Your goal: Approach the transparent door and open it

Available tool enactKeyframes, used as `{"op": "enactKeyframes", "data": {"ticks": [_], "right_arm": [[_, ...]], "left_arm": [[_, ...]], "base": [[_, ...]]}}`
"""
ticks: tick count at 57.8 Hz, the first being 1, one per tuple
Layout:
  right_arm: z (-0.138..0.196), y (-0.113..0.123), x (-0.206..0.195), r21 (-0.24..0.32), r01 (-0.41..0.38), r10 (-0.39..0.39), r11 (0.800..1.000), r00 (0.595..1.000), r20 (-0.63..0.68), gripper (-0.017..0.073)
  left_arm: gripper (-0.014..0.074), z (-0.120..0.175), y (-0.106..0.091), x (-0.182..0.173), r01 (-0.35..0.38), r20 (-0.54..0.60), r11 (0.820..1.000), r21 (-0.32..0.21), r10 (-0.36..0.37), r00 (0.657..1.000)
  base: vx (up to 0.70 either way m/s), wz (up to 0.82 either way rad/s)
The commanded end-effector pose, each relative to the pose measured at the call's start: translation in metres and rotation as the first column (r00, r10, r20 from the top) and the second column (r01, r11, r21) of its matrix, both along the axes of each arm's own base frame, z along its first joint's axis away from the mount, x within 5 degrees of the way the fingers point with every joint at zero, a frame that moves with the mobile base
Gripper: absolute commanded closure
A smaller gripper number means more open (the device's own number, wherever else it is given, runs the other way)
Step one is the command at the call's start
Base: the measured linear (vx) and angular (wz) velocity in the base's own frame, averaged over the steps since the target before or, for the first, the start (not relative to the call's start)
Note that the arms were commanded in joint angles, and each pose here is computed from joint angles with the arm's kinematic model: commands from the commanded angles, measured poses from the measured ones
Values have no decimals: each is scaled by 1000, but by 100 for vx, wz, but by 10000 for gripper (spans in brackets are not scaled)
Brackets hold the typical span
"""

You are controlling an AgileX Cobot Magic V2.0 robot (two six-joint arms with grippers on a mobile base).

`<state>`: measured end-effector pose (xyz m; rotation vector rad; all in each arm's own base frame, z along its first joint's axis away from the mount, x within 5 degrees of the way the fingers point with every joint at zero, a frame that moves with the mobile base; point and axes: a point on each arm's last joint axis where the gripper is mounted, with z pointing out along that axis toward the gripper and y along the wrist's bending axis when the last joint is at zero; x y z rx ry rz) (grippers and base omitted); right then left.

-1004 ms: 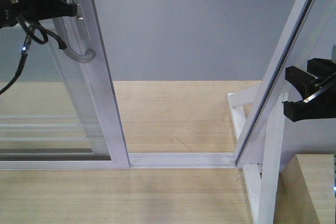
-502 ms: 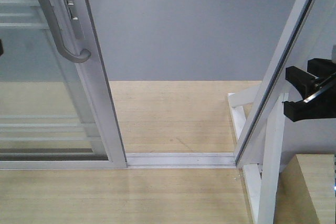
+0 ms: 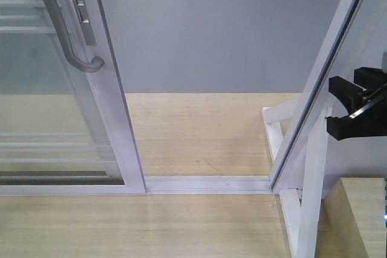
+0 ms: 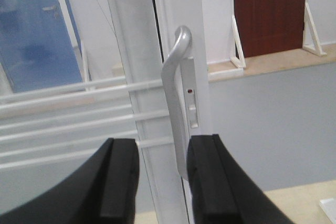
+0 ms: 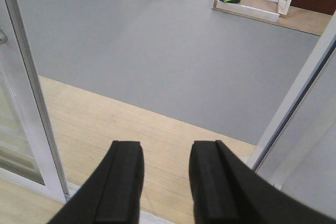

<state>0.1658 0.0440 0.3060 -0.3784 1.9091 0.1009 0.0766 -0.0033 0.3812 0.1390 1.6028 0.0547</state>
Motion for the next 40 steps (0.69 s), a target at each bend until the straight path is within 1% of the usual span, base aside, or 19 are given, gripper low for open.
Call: {"op": "enactKeyframes", "data": {"ticks": [1, 4, 7, 10, 12, 13, 16, 22, 26, 29, 34, 40], "right_arm": [[18, -1, 2, 14, 8, -10, 1000, 994, 111, 253], [18, -1, 2, 14, 8, -10, 1000, 994, 111, 253], [18, -1, 2, 14, 8, -10, 1000, 994, 111, 253], [18, -1, 2, 14, 8, -10, 1000, 994, 111, 253], [18, -1, 2, 14, 8, -10, 1000, 994, 111, 253], [18, -1, 2, 14, 8, -10, 1000, 994, 111, 253], [18, -1, 2, 14, 8, -10, 1000, 994, 111, 253], [18, -1, 2, 14, 8, -10, 1000, 994, 111, 253], [18, -1, 2, 14, 8, -10, 1000, 994, 111, 253], [18, -1, 2, 14, 8, -10, 1000, 994, 111, 253], [18, -1, 2, 14, 9, -10, 1000, 994, 112, 253], [18, -1, 2, 14, 8, -10, 1000, 994, 108, 253]], "left_arm": [[265, 16, 0, -10, 10, 121, 1000, -30, -6, 993], [324, 16, 0, -16, 23, 135, 997, -79, -12, 991], [411, 15, 1, -24, 27, 160, 994, -103, -10, 987], [500, 11, 2, -31, 31, 185, 993, -116, -9, 983], [594, 6, 2, -40, 33, 207, 993, -113, -8, 978], [603, 2, 3, -42, 29, 208, 994, -104, -7, 978], [602, -7, 3, -48, 26, 223, 995, -91, -5, 975], [599, -27, 4, -57, 37, 263, 994, -102, -9, 965], [599, -42, 4, -60, 51, 296, 991, -126, -11, 955], [599, -57, 3, -59, 70, 324, 985, -161, -14, 946], [599, -79, 2, -52, 101, 358, 974, -202, -22, 934], [599, -106, 0, -39, 115, 344, 967, -226, -31, 938]], "base": [[0, 0], [0, 0], [0, 0], [0, 0], [0, 0], [0, 0], [0, 0], [0, 0], [0, 0], [0, 0], [0, 0], [0, 0]]}}
